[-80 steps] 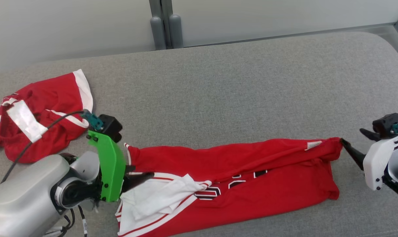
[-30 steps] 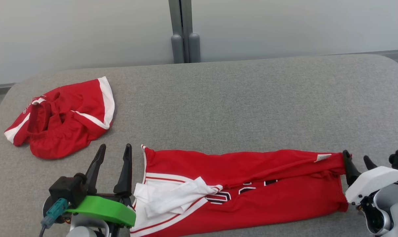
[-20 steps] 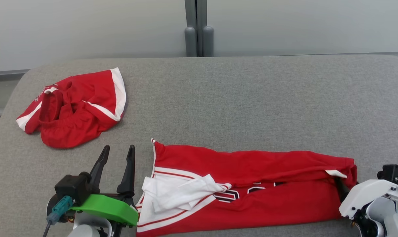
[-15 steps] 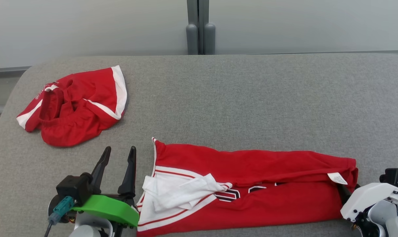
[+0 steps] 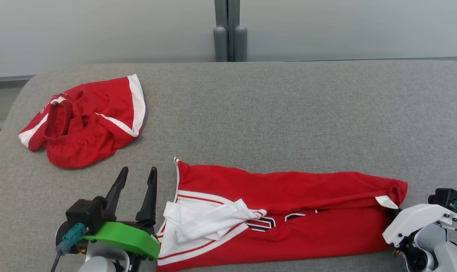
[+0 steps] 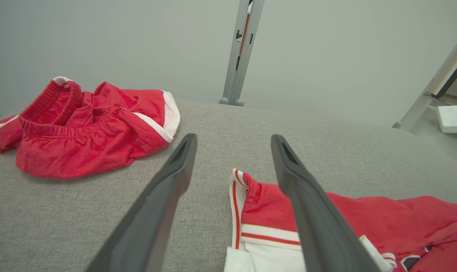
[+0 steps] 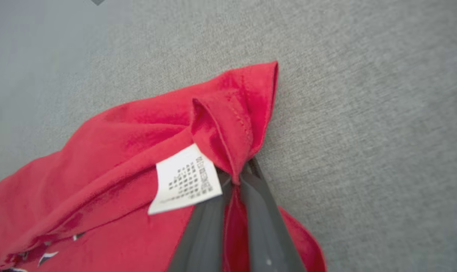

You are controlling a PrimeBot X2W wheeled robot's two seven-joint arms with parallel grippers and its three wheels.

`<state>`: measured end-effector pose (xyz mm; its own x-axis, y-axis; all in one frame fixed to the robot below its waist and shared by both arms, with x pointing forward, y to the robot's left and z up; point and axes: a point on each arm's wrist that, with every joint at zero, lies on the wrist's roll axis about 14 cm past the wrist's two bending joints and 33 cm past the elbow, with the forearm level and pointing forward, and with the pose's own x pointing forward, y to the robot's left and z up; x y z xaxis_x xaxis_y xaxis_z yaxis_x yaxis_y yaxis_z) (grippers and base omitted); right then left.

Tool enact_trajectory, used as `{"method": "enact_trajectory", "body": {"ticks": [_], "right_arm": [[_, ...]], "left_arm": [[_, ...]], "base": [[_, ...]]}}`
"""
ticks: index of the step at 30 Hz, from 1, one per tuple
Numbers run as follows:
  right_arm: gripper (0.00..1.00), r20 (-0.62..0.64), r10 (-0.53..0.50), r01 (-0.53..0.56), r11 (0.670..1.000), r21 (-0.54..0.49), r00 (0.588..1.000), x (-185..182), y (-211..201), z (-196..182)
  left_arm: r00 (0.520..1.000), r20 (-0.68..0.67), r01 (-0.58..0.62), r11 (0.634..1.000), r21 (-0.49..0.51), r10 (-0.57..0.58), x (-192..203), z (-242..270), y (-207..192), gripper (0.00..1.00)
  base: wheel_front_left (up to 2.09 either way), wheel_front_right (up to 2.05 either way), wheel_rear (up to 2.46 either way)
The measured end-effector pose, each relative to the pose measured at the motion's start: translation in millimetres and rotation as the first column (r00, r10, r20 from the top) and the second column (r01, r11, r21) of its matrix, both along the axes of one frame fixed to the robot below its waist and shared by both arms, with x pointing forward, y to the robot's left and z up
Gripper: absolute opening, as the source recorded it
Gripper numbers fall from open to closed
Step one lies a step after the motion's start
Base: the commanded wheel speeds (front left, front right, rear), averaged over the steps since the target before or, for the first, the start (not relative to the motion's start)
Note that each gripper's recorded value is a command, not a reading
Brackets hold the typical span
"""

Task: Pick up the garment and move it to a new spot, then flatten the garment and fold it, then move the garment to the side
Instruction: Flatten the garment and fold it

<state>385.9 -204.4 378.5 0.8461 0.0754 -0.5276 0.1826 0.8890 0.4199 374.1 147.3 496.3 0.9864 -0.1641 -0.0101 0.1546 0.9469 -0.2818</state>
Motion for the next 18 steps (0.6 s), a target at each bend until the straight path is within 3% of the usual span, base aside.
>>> {"method": "enact_trajectory", "body": {"ticks": [3,12,18], "right_arm": [[0.00,0.039,-0.015,0.015,1.000,-0.002,0.999,4.6,-8.7,11.0],[0.00,0.188,-0.028,0.055,0.988,-0.141,0.982,22.3,-65.8,74.2],[0.00,0.355,0.073,-0.059,0.997,-0.050,0.932,39.6,-1.7,137.8]], "left_arm": [[1.000,0.005,-0.003,1.000,0.000,0.003,0.5,1.9,-0.1,1.00],[1.000,0.022,0.004,1.000,-0.011,-0.004,-0.5,8.1,-6.0,1.00],[1.000,0.026,0.001,1.000,-0.025,0.000,-3.9,9.9,-7.4,1.00]], "base": [[0.00,0.00,0.00],[0.00,0.00,0.00],[0.00,0.00,0.00]]}}
